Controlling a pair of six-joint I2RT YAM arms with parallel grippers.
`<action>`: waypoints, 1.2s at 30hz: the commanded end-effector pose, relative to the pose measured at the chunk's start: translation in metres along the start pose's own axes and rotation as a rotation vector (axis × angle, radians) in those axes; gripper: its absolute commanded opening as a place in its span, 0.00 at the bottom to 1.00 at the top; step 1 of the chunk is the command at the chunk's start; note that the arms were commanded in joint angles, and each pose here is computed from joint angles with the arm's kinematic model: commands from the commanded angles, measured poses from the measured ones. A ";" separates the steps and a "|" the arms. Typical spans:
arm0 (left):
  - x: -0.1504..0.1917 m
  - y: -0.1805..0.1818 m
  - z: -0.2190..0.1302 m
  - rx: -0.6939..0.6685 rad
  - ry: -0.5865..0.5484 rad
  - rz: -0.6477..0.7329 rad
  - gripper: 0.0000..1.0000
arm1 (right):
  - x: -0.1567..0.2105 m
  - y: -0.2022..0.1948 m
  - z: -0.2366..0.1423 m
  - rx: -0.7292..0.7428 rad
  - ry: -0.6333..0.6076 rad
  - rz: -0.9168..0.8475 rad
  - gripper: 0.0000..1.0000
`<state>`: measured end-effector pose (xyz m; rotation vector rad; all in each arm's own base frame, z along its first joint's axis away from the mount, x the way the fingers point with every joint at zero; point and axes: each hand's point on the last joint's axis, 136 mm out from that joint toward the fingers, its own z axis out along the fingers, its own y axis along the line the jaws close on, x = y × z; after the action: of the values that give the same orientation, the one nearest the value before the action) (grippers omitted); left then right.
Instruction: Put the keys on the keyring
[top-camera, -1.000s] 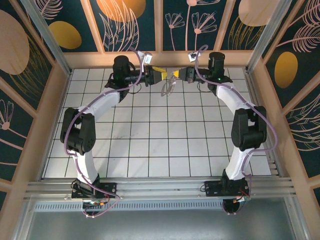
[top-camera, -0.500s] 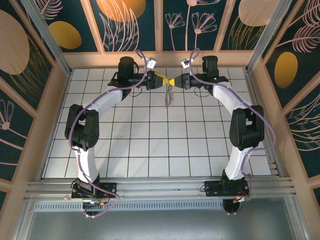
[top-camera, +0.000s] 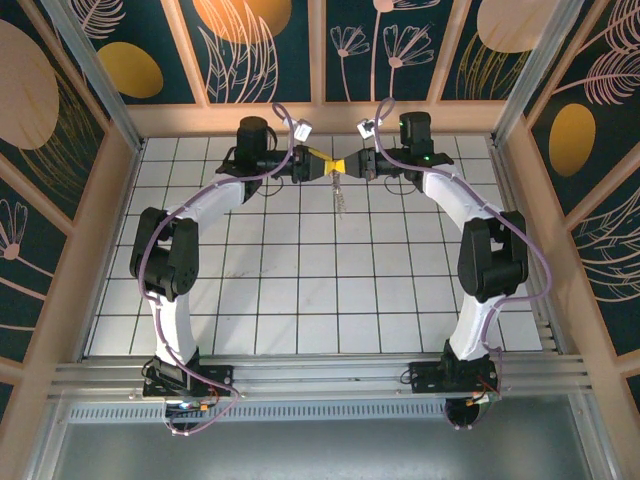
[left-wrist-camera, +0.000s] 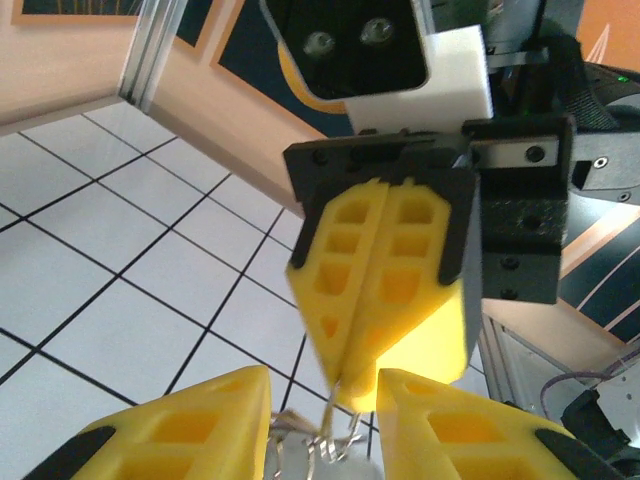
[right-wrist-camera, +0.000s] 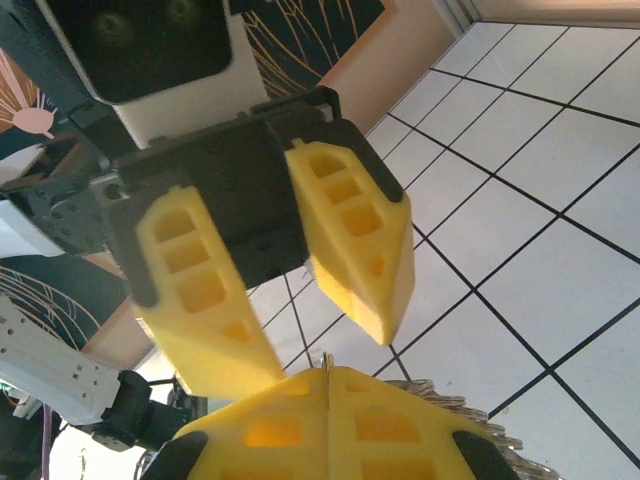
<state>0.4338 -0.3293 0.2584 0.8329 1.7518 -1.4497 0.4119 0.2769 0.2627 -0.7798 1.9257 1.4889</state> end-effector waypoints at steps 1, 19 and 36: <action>-0.016 -0.011 -0.013 0.016 -0.043 0.053 0.33 | -0.012 0.024 -0.010 -0.019 -0.030 -0.090 0.00; -0.011 -0.020 -0.013 0.105 -0.057 0.029 0.34 | -0.017 0.030 -0.008 -0.041 -0.045 -0.099 0.00; 0.000 -0.029 0.000 0.155 -0.026 0.024 0.28 | -0.019 0.029 -0.005 -0.043 -0.048 -0.097 0.00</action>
<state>0.4174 -0.3321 0.2706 0.8638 1.6585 -1.5723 0.4115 0.2771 0.2698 -0.7807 1.8896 1.4862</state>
